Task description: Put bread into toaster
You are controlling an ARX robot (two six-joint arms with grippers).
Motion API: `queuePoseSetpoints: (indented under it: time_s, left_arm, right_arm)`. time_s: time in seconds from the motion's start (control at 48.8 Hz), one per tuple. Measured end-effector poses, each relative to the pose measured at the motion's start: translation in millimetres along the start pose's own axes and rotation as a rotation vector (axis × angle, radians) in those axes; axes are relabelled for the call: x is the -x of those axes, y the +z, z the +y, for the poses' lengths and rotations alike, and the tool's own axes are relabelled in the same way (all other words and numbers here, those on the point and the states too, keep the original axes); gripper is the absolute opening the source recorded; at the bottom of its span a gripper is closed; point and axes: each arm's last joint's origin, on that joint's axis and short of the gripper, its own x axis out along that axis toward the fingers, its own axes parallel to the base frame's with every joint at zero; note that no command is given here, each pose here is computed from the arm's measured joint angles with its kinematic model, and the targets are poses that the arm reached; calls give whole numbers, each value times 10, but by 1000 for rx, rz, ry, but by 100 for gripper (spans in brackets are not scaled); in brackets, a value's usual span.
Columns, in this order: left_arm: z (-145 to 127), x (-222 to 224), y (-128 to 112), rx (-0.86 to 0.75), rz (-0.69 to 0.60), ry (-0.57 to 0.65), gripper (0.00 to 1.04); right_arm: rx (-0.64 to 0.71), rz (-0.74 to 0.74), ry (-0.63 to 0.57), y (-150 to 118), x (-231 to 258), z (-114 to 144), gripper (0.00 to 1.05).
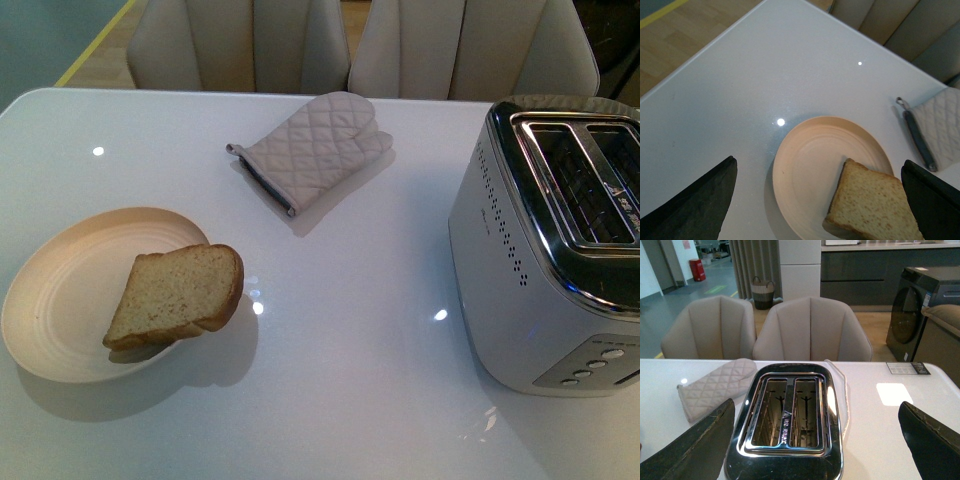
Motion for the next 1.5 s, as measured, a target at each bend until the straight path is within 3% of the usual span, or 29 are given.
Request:
queuePoseSetpoints:
  time_s: [0.205, 0.348, 0.553, 0.922, 1.004, 1.127, 1.271, 1.496]
  left_arm:
    - [188, -705, -232, 50, 154, 54, 98]
    - [341, -1113, -547, 106, 303, 103, 98]
    - [427, -1435, -760, 128, 375, 133, 98]
    - [281, -1802, -929, 82, 454, 111, 98]
    - [265, -1835, -941, 71, 458, 118, 89]
    - [263, -1878, -949, 75, 462, 116, 62]
    - [278, -1887, -981, 79, 465, 110, 38]
    - [316, -1857, -1004, 112, 454, 78, 13]
  right_arm:
    - [0, 0, 0, 0, 0, 0, 96]
    - [0, 0, 0, 0, 0, 0, 96]
    - [0, 0, 0, 0, 0, 0, 96]
    - [0, 0, 0, 0, 0, 0, 96]
    - [0, 0, 0, 0, 0, 0, 96]
    - [0, 0, 0, 0, 0, 0, 96]
    - [0, 0, 0, 0, 0, 0, 96]
    - [0, 0, 0, 0, 0, 0, 96]
